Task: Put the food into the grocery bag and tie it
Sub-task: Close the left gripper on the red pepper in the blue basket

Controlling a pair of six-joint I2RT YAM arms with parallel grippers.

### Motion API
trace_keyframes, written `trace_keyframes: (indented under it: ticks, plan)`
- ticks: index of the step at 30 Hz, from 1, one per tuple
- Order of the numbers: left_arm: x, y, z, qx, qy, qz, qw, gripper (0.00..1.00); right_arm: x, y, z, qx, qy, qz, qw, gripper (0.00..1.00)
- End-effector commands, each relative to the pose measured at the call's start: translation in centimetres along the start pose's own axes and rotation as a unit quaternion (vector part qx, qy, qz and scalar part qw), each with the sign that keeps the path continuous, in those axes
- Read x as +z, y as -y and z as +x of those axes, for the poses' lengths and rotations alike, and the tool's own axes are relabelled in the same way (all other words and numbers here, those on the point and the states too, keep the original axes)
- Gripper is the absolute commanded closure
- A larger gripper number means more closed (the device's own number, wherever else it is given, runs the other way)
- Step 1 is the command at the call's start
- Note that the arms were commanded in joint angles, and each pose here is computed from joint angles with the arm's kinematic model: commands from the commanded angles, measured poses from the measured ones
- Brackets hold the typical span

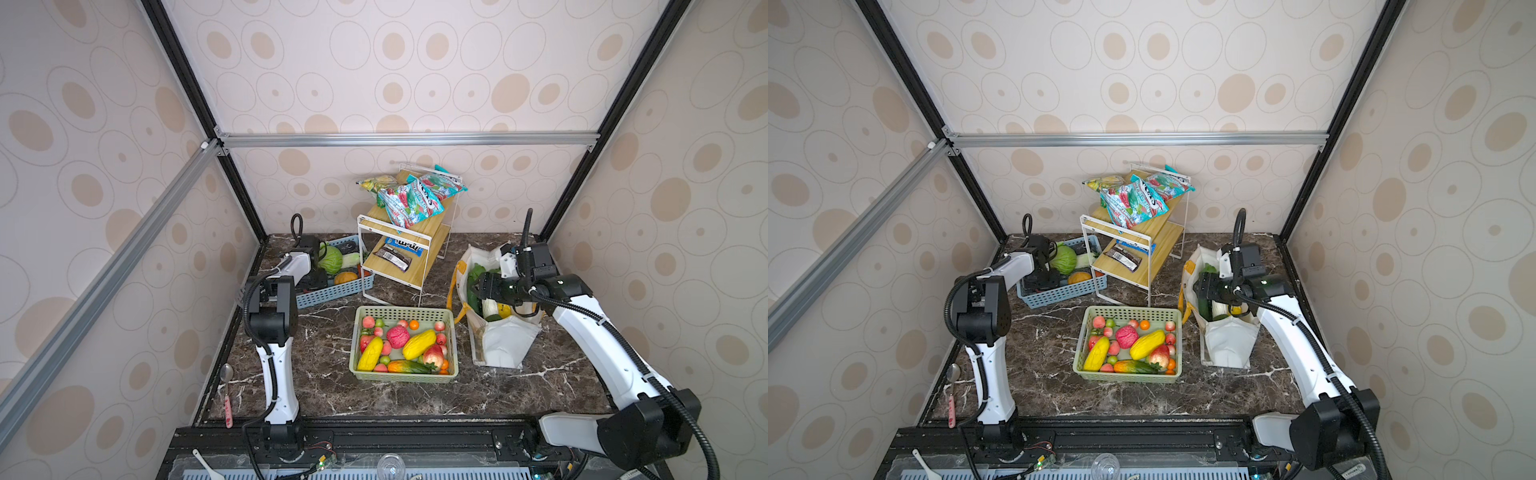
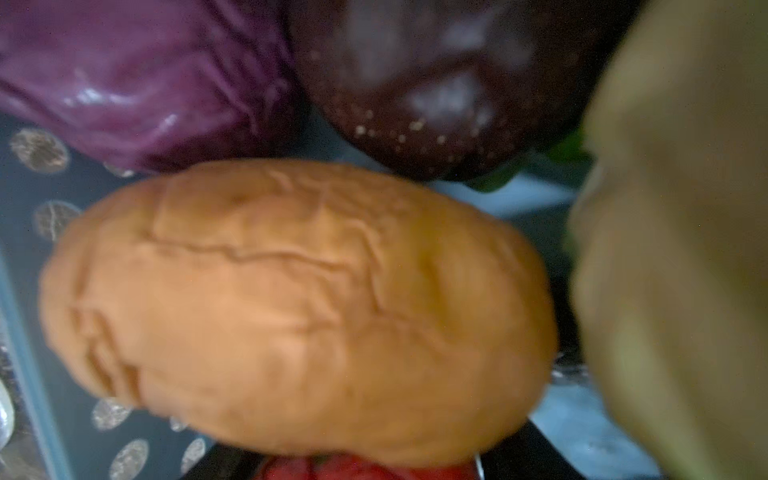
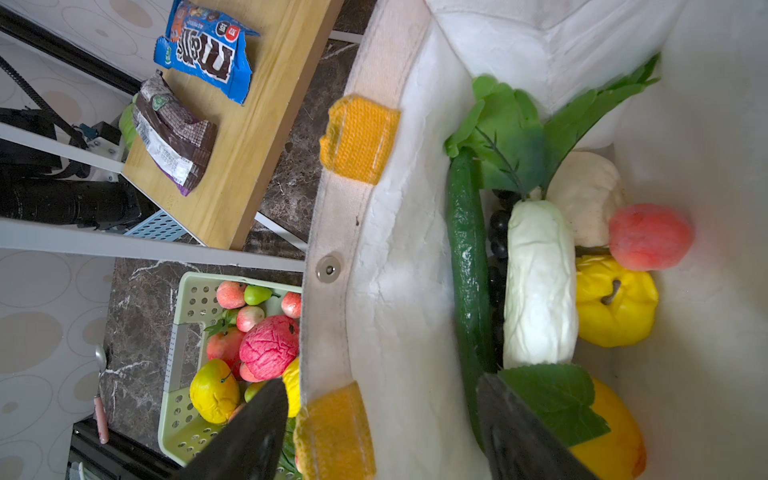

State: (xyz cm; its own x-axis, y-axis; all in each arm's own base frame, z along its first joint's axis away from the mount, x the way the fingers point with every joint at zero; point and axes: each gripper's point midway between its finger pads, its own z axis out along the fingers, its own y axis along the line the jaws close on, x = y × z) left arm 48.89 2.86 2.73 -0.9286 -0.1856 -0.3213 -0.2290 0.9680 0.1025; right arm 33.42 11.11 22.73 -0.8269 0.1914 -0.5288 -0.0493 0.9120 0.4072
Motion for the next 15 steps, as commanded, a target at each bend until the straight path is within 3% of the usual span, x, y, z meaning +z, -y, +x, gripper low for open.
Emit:
trace_keyframes:
  ticks: [1, 7, 15]
  plan:
    - [1.3, -0.3, 2.2, 0.014, -0.039, -0.015, 0.999, 0.41, -0.2, -0.1, -0.2, -0.007, 0.0, 0.006, 1.0, 0.25]
    - [-1.9, -0.5, 0.2, 0.005, -0.001, -0.008, 1.0, 0.47, -0.2, -0.1, -0.2, -0.004, 0.0, 0.004, 1.0, 0.25]
    - [-5.4, -0.6, -1.8, -0.004, 0.038, 0.005, 0.999, 0.46, -0.4, -0.1, -0.1, -0.005, 0.003, 0.003, 1.0, 0.25]
